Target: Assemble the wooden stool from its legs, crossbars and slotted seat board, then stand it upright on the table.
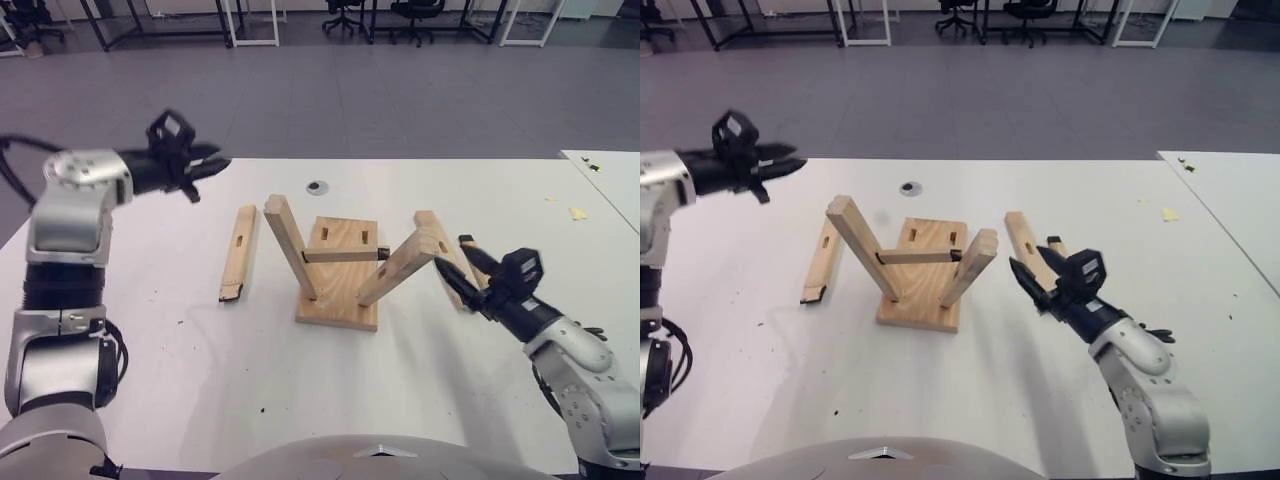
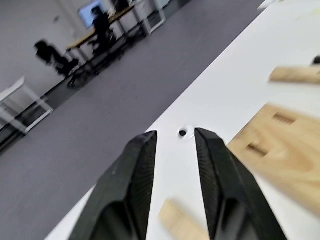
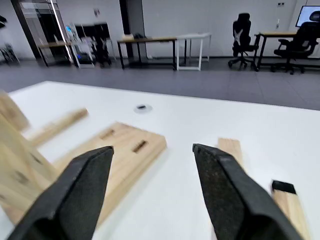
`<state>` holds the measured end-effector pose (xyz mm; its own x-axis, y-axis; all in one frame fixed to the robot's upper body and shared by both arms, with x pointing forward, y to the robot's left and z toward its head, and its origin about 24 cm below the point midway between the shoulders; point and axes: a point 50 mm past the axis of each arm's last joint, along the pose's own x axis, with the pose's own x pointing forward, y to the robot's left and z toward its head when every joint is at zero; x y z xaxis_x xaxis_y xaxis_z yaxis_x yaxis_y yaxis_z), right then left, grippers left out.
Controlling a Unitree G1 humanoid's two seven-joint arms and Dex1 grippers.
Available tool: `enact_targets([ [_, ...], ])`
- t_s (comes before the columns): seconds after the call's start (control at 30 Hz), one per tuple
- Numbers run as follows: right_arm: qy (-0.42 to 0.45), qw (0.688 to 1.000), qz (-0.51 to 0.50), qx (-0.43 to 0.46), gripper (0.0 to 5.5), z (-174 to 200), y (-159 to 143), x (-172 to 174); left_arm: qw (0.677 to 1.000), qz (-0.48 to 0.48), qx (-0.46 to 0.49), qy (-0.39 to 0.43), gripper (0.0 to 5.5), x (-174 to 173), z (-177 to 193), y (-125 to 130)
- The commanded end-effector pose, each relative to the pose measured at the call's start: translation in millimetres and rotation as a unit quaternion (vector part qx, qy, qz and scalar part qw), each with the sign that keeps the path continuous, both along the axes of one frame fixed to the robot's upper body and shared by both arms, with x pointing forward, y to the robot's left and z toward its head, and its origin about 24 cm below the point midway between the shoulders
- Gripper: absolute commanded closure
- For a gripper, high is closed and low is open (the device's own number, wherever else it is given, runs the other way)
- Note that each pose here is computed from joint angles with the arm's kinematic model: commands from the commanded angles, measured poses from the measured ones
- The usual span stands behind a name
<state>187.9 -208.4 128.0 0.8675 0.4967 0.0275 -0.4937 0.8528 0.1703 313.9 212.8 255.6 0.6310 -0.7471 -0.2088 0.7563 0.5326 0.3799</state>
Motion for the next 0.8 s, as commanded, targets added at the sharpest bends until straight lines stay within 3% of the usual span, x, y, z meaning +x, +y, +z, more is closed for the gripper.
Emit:
enact_targets([
  [0.03, -0.069, 0.992, 0.069, 0.083, 2.52, 52, 2, -4, 0.982, -0.185, 0.042, 0.001, 4.12, -27, 44, -66],
  [0.13, -0.088, 0.979, 0.134, 0.124, 2.52, 79, 13, -9, 0.947, -0.289, 0.111, 0.085, 4.12, -49, 33, -103],
  [0.23, -0.057, 0.978, 0.171, 0.106, 2.52, 74, 33, -17, 0.919, -0.322, 0.166, 0.156, 4.12, -61, 10, -119],
  [0.43, -0.036, 0.98, 0.191, 0.03, 2.52, 54, 60, -12, 0.92, -0.267, 0.26, 0.123, 4.12, -34, -28, -128],
  [0.8, -0.028, 0.985, 0.167, -0.029, 2.52, 35, 63, -3, 0.907, -0.294, 0.254, 0.163, 4.12, -28, -34, -133],
])
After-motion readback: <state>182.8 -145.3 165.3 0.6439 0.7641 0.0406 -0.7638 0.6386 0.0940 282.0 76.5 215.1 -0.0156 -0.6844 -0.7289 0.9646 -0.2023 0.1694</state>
